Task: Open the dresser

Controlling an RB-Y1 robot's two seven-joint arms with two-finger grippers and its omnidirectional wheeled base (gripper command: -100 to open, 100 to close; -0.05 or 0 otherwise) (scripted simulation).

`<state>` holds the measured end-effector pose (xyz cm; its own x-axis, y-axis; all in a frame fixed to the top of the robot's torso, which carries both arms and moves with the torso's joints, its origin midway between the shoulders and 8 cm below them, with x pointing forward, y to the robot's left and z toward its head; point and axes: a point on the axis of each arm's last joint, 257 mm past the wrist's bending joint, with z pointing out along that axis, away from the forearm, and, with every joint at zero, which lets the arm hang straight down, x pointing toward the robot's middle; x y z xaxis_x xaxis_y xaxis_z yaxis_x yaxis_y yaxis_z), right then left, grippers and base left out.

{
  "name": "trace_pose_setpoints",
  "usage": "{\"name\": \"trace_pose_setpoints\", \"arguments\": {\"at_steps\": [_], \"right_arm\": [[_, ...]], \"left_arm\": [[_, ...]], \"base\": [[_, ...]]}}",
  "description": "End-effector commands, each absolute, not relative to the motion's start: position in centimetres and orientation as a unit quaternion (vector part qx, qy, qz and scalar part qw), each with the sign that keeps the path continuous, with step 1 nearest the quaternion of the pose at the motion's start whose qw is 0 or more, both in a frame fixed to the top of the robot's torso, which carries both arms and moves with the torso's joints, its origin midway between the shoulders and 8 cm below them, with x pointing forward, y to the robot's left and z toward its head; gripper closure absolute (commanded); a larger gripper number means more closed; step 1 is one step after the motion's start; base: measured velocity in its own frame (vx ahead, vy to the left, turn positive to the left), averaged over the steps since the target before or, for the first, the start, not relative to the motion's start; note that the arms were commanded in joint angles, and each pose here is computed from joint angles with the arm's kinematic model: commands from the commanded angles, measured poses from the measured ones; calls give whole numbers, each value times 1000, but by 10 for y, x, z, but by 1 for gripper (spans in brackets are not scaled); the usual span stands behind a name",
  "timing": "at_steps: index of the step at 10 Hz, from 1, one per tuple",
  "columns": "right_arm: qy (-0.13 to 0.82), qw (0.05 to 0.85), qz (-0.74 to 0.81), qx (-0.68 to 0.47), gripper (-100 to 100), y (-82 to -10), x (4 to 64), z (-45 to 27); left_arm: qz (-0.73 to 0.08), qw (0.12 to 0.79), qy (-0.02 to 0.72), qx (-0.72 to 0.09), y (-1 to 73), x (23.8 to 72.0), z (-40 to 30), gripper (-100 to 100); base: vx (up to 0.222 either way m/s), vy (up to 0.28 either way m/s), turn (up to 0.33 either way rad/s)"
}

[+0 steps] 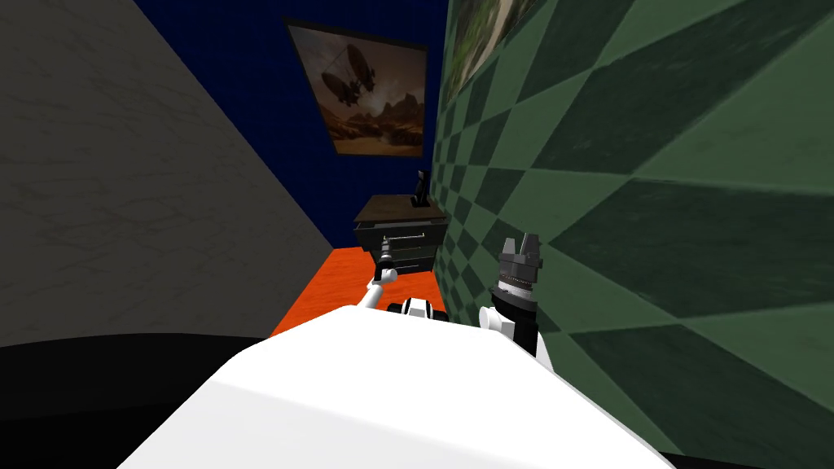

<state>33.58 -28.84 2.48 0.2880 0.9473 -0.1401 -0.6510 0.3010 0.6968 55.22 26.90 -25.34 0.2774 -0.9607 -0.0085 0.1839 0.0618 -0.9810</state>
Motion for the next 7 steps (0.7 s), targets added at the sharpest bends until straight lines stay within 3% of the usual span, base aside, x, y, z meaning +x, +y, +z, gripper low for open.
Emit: {"name": "trace_pose_setpoints", "arguments": {"at_steps": [1, 3, 7], "right_arm": [[278, 757, 528, 266, 0, -288, 336, 25], [278, 757, 528, 266, 0, -288, 336, 25], [278, 757, 528, 266, 0, -288, 336, 25]], "left_arm": [[-461, 615, 390, -507, 265, 551, -259, 100], [-462, 615, 389, -507, 264, 551, -257, 100], [-463, 613, 392, -506, 260, 550, -258, 100]], "base": [[-213, -52, 19], [-112, -31, 8], [-203, -53, 17]]}}
